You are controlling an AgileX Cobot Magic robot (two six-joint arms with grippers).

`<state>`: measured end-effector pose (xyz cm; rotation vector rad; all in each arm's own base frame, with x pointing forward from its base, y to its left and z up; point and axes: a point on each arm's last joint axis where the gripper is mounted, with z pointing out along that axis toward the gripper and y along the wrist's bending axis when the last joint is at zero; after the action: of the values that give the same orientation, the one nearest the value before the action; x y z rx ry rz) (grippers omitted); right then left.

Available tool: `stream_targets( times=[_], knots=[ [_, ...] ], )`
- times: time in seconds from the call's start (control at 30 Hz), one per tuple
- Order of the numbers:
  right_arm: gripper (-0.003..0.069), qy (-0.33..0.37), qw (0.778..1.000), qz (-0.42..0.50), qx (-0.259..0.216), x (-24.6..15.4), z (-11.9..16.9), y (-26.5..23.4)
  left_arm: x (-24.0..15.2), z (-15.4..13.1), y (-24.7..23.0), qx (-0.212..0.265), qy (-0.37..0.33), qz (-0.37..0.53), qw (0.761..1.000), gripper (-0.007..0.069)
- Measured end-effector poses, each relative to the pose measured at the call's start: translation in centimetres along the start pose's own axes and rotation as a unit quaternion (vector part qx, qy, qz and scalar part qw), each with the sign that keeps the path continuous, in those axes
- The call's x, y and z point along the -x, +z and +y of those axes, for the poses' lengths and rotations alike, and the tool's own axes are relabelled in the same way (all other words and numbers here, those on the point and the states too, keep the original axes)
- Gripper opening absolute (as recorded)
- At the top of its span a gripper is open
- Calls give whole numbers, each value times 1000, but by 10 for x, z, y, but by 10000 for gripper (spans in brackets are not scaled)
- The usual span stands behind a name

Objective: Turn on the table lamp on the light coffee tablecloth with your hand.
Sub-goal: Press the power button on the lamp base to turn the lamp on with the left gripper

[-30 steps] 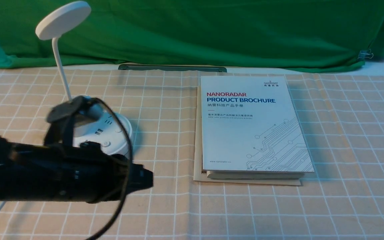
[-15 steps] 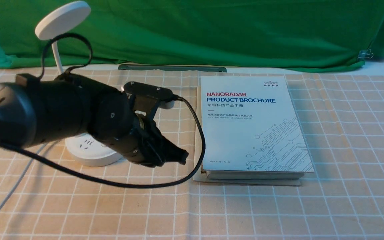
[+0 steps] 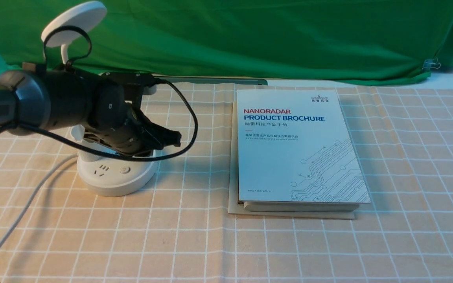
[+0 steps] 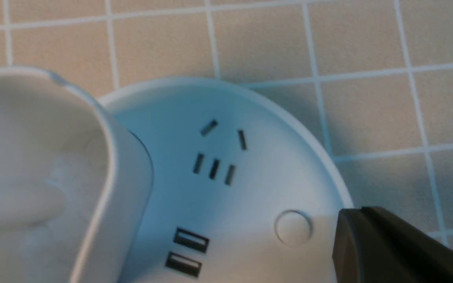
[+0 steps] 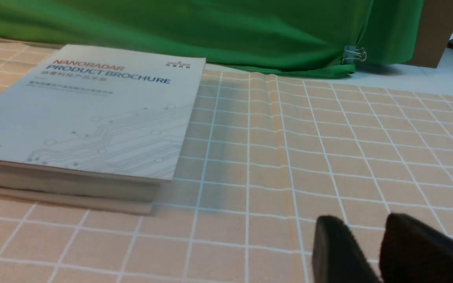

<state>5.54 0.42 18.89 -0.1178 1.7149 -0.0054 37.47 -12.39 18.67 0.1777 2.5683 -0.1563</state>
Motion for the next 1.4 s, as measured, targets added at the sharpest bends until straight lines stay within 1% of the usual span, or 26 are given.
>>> stream_targets(
  times=[0.3,0.7,1.0,1.1,1.3,1.4],
  knots=[
    [239,0,1000,0,0,0,0,0,4,15,3,9,-14,-12,1000,-1],
    [239,0,1000,0,0,0,0,0,2,16,13,10,-19,-1,1000,-1],
    [239,0,1000,0,0,0,0,0,5,15,17,6,-22,-11,1000,-1],
    [239,0,1000,0,0,0,0,0,5,14,12,2,-28,-12,1000,-1],
    [239,0,1000,0,0,0,0,0,16,-2,-39,-31,-16,-45,998,-1],
    [239,0,1000,0,0,0,0,0,17,-6,-48,-37,-11,-50,998,-1]
  ],
)
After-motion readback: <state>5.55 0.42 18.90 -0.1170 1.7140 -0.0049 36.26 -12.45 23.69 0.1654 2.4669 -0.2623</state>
